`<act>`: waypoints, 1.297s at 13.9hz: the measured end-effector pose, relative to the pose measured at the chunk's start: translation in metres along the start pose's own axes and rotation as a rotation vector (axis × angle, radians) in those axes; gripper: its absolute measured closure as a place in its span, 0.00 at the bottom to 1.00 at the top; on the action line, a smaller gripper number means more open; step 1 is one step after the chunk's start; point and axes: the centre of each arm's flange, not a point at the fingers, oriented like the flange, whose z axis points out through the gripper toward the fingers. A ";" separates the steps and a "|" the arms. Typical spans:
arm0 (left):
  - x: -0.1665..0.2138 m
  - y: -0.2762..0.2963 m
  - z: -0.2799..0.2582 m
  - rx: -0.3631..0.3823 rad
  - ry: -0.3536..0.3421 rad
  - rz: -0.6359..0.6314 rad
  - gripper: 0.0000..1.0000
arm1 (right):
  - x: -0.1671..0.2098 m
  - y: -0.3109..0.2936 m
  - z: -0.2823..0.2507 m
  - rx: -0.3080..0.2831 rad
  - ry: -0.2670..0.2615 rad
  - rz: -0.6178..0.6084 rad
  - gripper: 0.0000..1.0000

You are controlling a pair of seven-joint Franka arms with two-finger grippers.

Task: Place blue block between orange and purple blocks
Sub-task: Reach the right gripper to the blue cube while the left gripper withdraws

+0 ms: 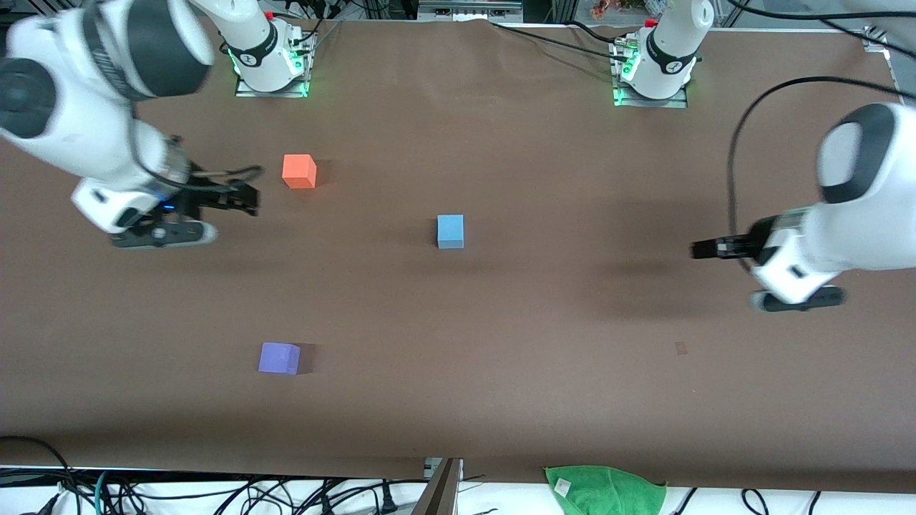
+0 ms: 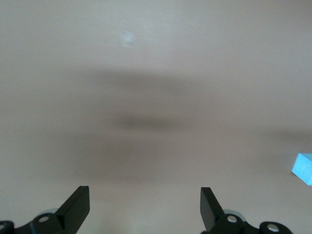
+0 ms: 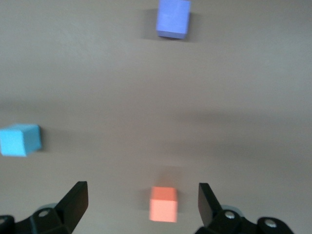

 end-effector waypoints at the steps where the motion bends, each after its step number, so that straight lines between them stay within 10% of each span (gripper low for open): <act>1: -0.001 -0.018 -0.010 -0.007 0.015 -0.019 0.00 | 0.001 -0.024 0.011 0.002 0.008 0.026 0.00; 7: -0.022 -0.033 -0.068 0.081 0.180 -0.033 0.00 | 0.011 -0.122 0.086 0.040 0.070 0.116 0.00; 18: -0.110 -0.071 -0.093 0.106 0.252 0.121 0.00 | -0.043 -0.280 0.232 0.079 0.090 0.157 0.00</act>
